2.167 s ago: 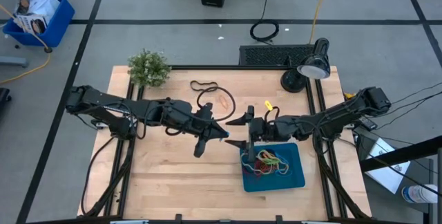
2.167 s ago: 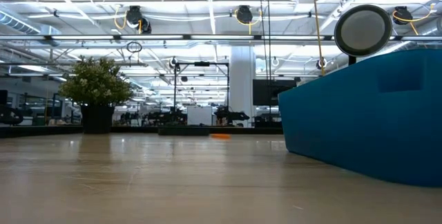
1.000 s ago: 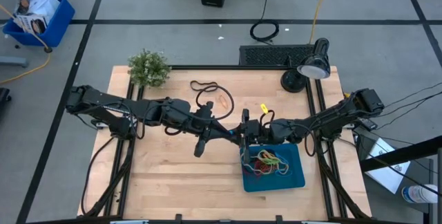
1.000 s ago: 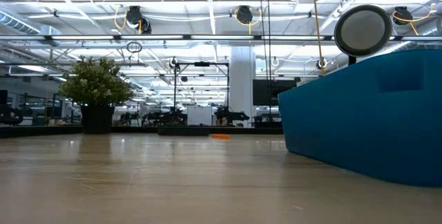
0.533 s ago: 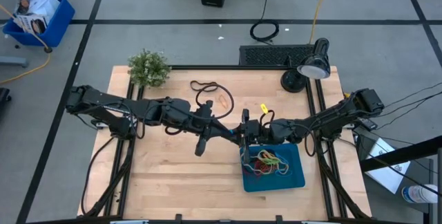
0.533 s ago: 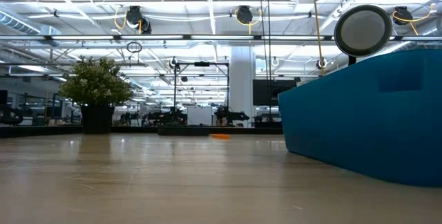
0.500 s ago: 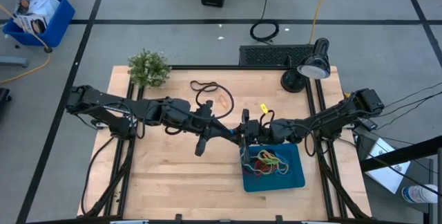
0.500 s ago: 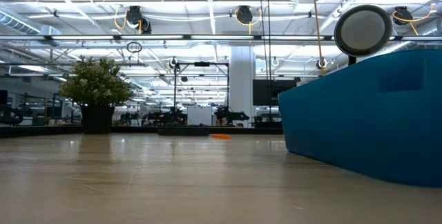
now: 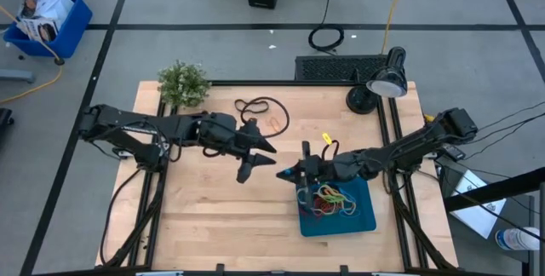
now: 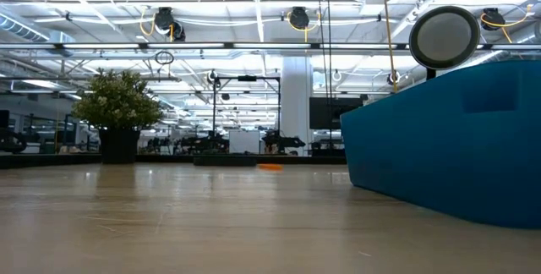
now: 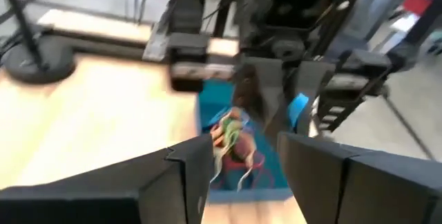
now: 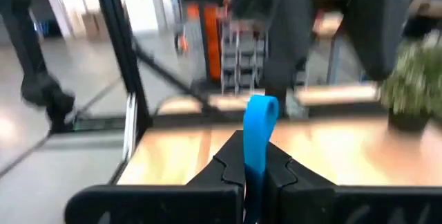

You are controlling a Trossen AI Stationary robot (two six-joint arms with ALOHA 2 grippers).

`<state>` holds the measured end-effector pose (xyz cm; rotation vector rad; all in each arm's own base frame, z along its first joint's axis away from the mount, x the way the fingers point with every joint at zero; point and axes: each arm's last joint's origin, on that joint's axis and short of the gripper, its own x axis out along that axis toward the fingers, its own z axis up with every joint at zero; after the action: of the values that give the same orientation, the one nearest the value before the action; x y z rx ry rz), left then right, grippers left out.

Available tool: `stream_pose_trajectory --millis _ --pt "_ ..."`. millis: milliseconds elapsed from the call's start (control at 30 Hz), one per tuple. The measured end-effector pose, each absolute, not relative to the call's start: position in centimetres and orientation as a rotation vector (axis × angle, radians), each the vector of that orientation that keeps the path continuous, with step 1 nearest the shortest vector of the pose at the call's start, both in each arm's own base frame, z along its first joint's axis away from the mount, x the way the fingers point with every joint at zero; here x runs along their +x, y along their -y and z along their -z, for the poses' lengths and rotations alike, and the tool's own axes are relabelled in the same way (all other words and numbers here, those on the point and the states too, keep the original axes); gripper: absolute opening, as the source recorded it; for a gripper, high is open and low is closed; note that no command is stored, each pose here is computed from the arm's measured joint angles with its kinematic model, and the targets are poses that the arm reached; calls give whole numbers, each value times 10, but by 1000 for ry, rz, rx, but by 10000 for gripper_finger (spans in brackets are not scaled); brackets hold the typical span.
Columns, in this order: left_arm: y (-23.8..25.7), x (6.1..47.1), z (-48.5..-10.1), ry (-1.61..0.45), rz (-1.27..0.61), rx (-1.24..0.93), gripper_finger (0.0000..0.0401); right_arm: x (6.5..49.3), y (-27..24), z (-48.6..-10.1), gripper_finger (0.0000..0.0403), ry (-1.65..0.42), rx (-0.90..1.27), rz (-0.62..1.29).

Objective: Pick and place rubber bands into bin
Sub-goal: Put the blue rubber band into the blue bin

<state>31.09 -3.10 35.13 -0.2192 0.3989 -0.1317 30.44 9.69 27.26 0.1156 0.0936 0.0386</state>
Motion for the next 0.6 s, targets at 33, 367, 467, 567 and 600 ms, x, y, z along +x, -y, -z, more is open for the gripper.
stream_pose_trajectory --millis 33,367,467,567,600 --pt "28 310 -350 -418 119 -220 172 300 -97 -272 0 -145 131 -42" --pt "13 309 -340 -505 61 -204 173 242 -103 -248 0 -778 516 -4" --pt "9 309 -341 -498 55 -185 173 230 -107 -237 0 -969 635 37" --pt "5 309 -340 -497 48 -165 173 223 -112 -227 0 -1100 689 94" --pt "4 309 -340 -497 45 -163 173 221 -113 -224 0 -1133 697 114"
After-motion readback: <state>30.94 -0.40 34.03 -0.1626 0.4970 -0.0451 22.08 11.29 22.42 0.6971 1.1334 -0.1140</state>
